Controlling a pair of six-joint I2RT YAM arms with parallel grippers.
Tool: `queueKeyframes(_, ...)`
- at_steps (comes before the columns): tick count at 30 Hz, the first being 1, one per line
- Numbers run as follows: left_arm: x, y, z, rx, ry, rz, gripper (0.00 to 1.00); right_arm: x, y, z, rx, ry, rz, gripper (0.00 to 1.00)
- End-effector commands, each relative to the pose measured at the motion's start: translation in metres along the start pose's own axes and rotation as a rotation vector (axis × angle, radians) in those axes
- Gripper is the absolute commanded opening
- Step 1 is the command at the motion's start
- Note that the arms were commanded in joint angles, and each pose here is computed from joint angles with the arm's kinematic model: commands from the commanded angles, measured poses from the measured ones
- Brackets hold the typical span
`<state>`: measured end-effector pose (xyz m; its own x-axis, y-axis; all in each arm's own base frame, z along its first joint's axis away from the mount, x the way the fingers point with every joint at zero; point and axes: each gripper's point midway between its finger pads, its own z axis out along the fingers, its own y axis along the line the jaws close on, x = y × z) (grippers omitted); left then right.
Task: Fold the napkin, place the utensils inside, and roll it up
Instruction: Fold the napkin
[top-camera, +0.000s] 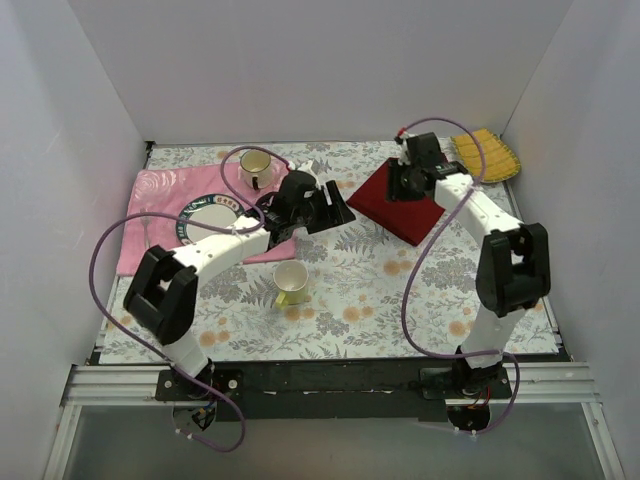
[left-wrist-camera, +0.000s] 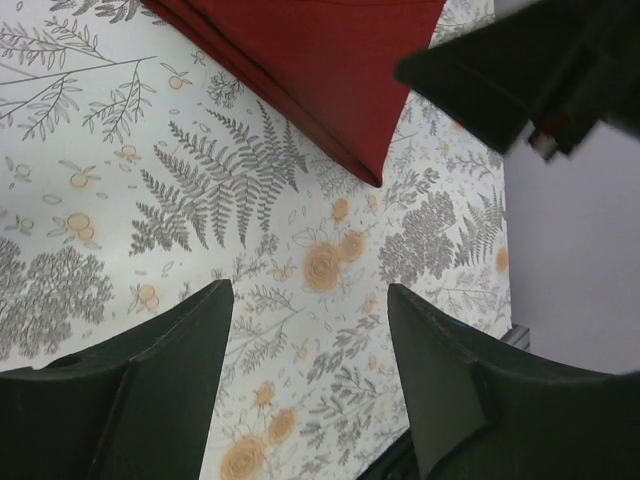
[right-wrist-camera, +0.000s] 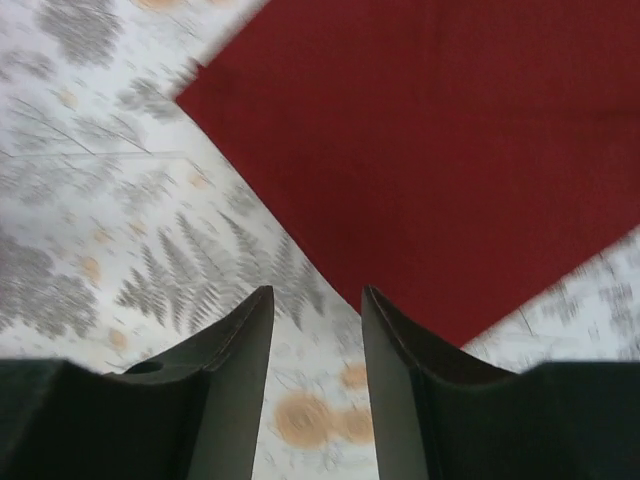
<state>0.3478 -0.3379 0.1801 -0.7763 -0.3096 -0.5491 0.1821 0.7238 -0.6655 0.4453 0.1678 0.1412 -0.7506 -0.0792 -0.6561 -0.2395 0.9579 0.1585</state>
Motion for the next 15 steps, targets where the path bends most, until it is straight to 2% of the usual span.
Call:
queueKeyframes(1, -0.016, -0.019, 0.028, 0.096, -0.033, 0.055, 0.59, 0.03, -0.042, -0.021, 0.031, -0.034, 0.123, 0.43)
queueKeyframes(2, -0.024, -0.026, 0.036, 0.125, -0.053, 0.061, 0.58, 0.05, -0.055, -0.018, 0.032, -0.001, 0.149, 0.4)
queueKeyframes(4, -0.022, -0.023, 0.062, 0.142, -0.05, 0.069, 0.5, 0.057, -0.066, -0.02, 0.014, 0.006, 0.184, 0.33)
queueKeyframes(9, -0.034, -0.034, 0.107, 0.225, -0.041, 0.062, 0.31, 0.076, -0.064, -0.008, -0.044, 0.032, 0.204, 0.29)
queueKeyframes(12, -0.041, -0.039, 0.128, 0.273, -0.066, 0.049, 0.26, 0.073, -0.058, -0.001, -0.088, 0.028, 0.205, 0.25)
queueKeyframes(15, -0.044, -0.025, 0.149, 0.242, -0.051, 0.017, 0.25, 0.066, -0.055, 0.003, -0.111, 0.014, 0.218, 0.21)
